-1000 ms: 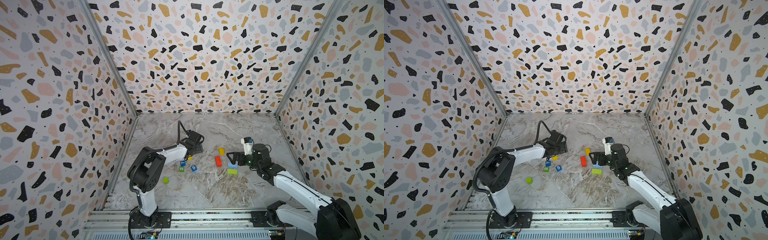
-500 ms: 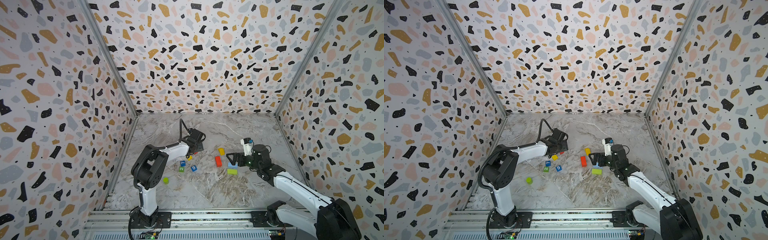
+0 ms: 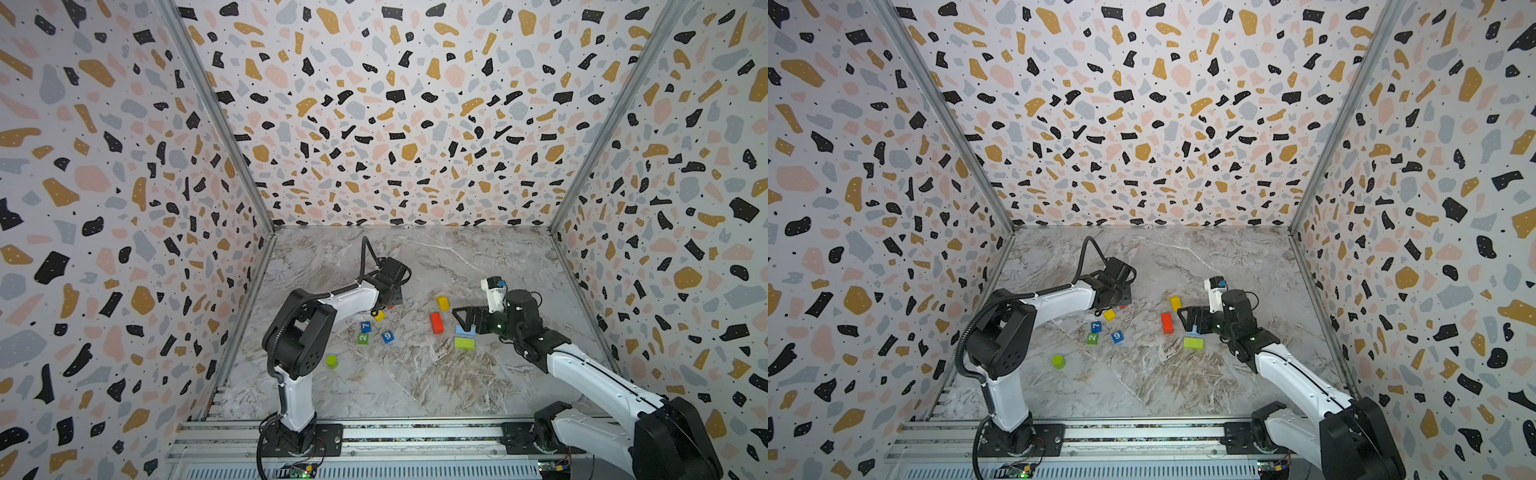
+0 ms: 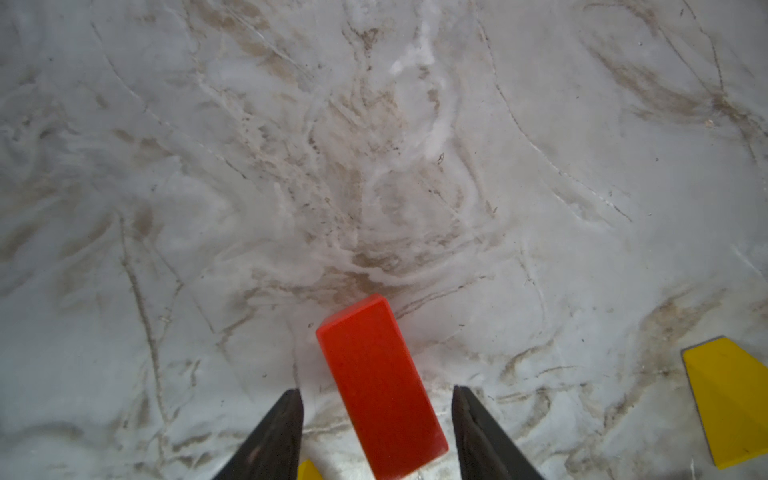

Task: Build the wood block tower
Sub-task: 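Lower the open left gripper around the second red rectangular block, then close the left gripper on the red block's end and lift it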

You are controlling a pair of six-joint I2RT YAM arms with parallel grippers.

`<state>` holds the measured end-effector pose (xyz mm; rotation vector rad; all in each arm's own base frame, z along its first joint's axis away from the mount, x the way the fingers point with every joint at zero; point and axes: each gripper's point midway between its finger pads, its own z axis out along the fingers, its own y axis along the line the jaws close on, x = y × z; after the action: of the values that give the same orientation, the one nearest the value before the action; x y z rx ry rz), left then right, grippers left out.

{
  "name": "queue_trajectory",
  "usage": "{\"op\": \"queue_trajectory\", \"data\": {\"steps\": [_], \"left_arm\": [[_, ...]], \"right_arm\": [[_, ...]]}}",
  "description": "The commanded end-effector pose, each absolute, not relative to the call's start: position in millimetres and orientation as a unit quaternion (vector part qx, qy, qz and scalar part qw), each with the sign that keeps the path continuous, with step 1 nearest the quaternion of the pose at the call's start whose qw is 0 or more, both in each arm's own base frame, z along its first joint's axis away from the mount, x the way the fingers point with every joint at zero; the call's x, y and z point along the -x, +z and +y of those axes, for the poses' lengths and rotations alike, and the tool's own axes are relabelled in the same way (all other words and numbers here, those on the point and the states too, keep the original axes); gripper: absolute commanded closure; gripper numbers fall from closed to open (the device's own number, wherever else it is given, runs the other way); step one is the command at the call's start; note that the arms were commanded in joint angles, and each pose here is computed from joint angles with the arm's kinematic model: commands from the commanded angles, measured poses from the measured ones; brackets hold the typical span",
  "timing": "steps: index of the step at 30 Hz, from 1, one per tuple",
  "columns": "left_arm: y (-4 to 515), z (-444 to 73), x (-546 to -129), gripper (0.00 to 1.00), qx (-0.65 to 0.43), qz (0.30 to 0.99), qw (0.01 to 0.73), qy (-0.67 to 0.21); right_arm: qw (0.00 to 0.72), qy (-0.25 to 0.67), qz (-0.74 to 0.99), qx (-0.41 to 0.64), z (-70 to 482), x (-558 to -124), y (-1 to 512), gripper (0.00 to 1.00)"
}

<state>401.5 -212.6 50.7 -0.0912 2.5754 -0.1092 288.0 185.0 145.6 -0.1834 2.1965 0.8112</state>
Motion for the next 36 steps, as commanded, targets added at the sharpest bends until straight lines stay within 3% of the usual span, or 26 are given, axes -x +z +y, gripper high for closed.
{"op": "queue_trajectory", "data": {"steps": [1,10,20,36], "left_arm": [[58,-212,-401,0.43,0.022,0.959,0.282,-0.029],[53,-214,-404,0.48,0.02,0.961,0.276,-0.025],[53,-221,-411,0.43,0.031,0.959,0.278,-0.036],[43,-223,-410,0.53,0.035,0.961,0.271,-0.036]], "right_arm": [[0.398,0.323,0.855,0.076,184,-287,153,0.0],[0.395,0.322,0.857,0.074,184,-286,151,0.01],[0.392,0.329,0.856,0.075,185,-284,148,0.01],[0.391,0.335,0.854,0.076,186,-282,147,0.02]]}}
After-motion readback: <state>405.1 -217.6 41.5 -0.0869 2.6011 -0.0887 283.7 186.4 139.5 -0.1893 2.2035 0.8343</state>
